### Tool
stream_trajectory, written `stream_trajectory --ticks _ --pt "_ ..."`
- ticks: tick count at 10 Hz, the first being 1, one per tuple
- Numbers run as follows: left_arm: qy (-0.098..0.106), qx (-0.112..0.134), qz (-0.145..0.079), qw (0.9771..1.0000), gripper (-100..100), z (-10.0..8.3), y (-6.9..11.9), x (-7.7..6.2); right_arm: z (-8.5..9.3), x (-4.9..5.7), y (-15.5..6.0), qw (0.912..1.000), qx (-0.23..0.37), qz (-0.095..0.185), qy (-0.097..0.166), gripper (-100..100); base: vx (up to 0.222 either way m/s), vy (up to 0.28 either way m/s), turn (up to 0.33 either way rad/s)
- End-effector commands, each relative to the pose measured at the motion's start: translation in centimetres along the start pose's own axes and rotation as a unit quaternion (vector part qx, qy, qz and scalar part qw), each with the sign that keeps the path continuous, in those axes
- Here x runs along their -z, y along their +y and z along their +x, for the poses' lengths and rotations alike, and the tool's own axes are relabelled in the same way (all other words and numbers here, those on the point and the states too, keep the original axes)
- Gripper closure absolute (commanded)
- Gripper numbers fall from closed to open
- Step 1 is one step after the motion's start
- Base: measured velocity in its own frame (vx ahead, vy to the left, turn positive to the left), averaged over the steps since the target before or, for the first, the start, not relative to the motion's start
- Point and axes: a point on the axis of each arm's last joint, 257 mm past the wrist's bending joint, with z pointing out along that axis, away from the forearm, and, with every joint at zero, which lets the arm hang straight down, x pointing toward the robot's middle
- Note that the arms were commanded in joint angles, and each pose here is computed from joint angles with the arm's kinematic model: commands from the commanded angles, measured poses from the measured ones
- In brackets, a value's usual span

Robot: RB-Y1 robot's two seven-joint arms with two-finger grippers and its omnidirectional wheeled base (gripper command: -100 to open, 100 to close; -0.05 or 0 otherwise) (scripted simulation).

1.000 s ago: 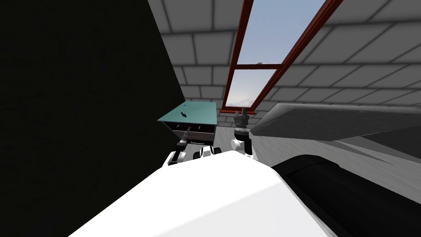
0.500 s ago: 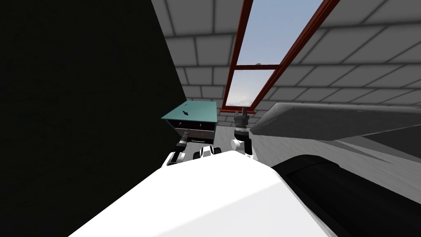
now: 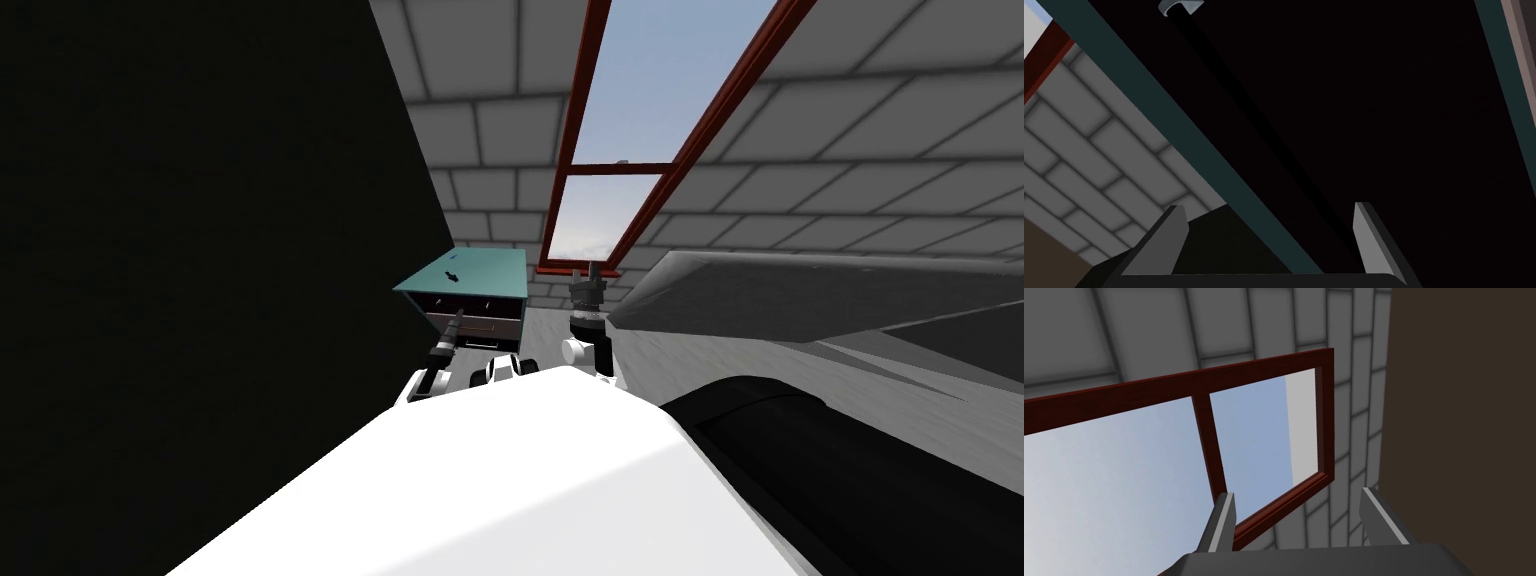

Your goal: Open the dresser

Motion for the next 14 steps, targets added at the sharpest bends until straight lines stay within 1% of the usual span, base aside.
stream_trajectory --ticks 1,2,4,5,6,7,8,9,10,11,12,13,14 --pt "-0.001 0.0 -0.001 1.0 -100 0.0 0.2 -0.1 0.0 0.0 0.0 1.0 0.0 0.0 0.0 0 0.087 -0.008 -0.002" --pt "-0.007 -0.002 -0.005 1.0 -100 -1.4 0.7 -1.0 0.0 0.0 0.0 1.0 0.0 0.0 0.0 0 0.017 -0.04 -0.086" --pt "-0.013 -0.003 -0.009 0.9999 -100 -2.9 1.2 -1.9 0.0 0.0 0.0 1.0 0.0 0.0 0.0 0 -0.005 -0.058 -0.103" --pt "-0.011 -0.003 -0.007 0.9999 -100 -2.4 1.1 -1.6 0.0 0.0 0.0 1.0 0.0 0.0 0.0 0 -0.009 -0.03 -0.016" --pt "-0.006 -0.002 -0.004 1.0 100 -1.1 0.6 -0.9 0.0 0.0 0.0 1.0 0.0 0.0 0.0 0 -0.009 0.024 0.149" --pt "-0.003 -0.001 -0.003 1.0 100 -0.5 0.4 -0.5 0.0 0.0 0.0 1.0 0.0 0.0 0.0 0 -0.01 0.056 0.122" --pt "-0.004 -0.001 -0.007 1.0 100 -1.0 0.7 -0.7 0.0 0.0 0.0 1.0 0.0 0.0 0.0 0 -0.001 0.03 0.012" --pt "-0.004 -0.002 0.003 1.0 -100 -0.4 0.3 -0.5 0.0 0.0 0.0 1.0 0.0 0.0 0.0 0 -0.025 -0.07 -0.001" --pt "-0.004 -0.002 0.006 1.0 -100 -0.1 0.1 -0.5 0.0 0.0 0.0 1.0 0.0 0.0 0.0 0 -0.029 -0.147 0.011" --pt "-0.004 -0.001 0.002 1.0 -100 -0.4 0.4 -0.5 0.0 0.0 0.0 1.0 0.0 0.0 0.0 0 -0.011 -0.075 0.007" --pt "-0.01 -0.003 0.0 1.0 -100 -1.6 0.8 -1.3 0.0 0.0 0.0 1.0 0.0 0.0 0.0 0 -0.004 -0.047 -0.099" --pt "-0.013 -0.003 -0.002 0.9999 -100 -2.4 1.0 -1.8 0.0 0.0 0.0 1.0 0.0 0.0 0.0 0 0.006 -0.059 -0.123" --pt "-0.011 -0.003 0.0 0.9999 -100 -1.9 0.7 -1.7 0.0 0.0 0.0 1.0 0.0 0.0 0.0 0 0.006 -0.025 -0.021"
